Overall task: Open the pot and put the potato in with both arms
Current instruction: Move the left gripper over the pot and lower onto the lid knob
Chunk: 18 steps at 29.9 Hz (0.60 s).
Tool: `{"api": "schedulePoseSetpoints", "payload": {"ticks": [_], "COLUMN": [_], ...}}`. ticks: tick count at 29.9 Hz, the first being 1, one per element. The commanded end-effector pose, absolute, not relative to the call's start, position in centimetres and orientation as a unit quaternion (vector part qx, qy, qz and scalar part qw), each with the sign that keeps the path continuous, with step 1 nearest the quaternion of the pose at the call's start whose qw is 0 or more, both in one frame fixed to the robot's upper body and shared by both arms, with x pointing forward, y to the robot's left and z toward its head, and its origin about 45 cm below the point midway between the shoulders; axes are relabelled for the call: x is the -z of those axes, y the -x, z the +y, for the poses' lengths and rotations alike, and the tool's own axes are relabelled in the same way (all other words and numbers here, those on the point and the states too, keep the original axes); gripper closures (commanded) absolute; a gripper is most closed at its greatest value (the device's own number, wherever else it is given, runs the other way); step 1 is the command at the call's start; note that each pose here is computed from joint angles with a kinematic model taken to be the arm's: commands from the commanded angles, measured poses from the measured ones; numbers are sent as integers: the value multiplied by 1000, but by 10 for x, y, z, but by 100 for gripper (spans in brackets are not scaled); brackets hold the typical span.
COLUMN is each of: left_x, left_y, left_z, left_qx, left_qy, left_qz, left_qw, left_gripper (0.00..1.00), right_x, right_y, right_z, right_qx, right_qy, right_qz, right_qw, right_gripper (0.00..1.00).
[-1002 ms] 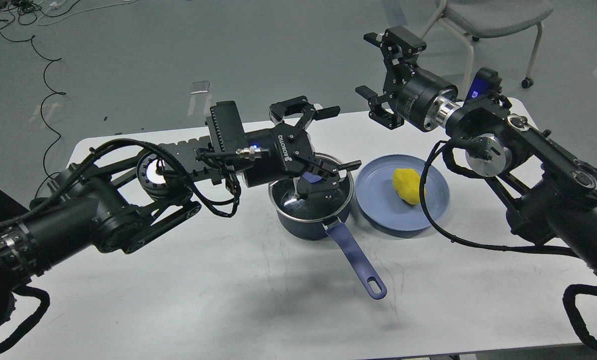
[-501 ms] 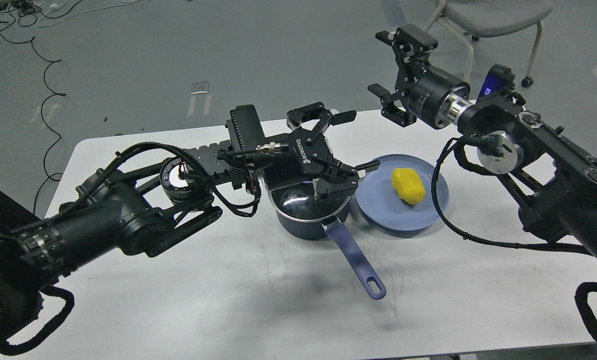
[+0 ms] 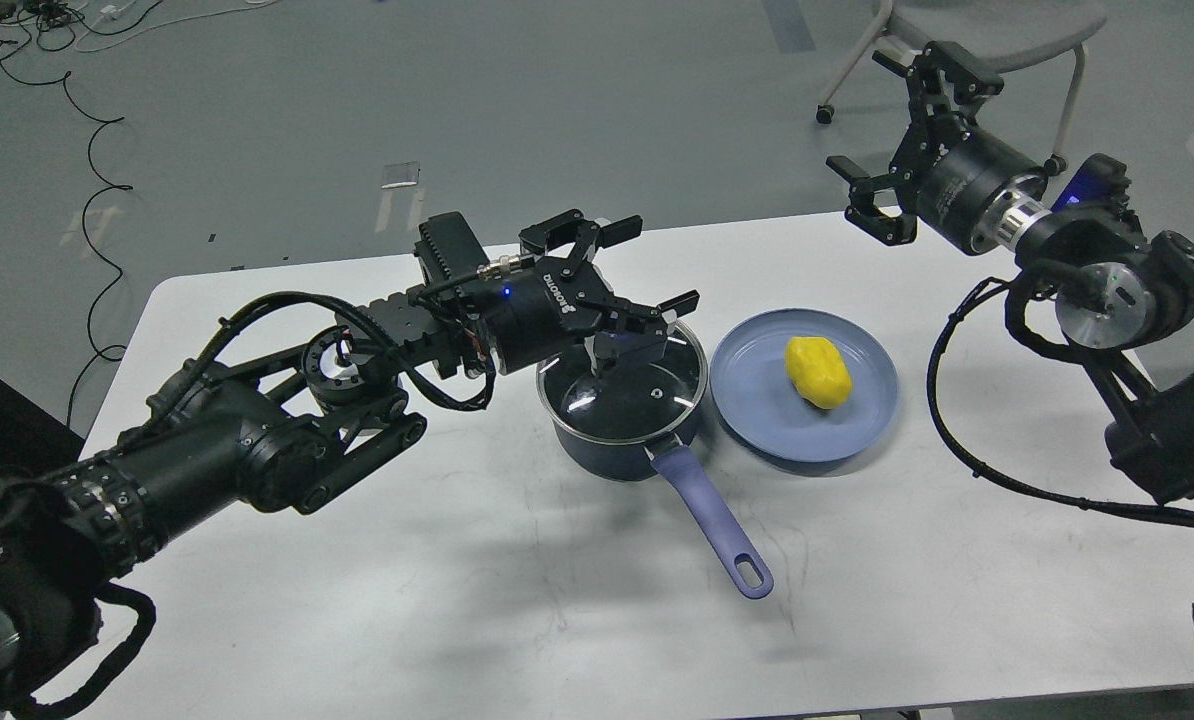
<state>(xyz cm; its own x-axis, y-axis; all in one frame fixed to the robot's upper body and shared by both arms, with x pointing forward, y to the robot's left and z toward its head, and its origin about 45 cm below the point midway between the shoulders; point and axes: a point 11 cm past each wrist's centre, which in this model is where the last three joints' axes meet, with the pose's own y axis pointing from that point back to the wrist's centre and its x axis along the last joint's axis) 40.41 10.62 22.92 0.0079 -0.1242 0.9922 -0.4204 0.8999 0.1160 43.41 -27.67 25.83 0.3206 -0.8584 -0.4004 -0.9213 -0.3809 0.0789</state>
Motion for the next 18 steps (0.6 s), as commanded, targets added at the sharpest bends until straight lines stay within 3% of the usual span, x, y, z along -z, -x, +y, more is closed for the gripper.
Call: {"api": "schedulePoseSetpoints", "payload": {"ticks": [1, 10, 18], "left_x": [-223, -206, -180], "left_y": [-403, -412, -398], "left_z": [109, 131, 138], "left_qx": [-108, -122, -98], "left_qy": [-200, -234, -239], "left_qz": [-693, -684, -689], "left_qw": [684, 680, 677], "left_gripper": [2, 2, 2], "right_x": [-246, -218, -215], "right_y": [-433, -430, -427], "right_z": [-294, -326, -339], "right_qx": [-207, -238, -235], "right_qy": [794, 768, 762], "right_qz": [566, 588, 599], "right_qw": [85, 85, 76], "right_gripper": [0, 0, 0]}}
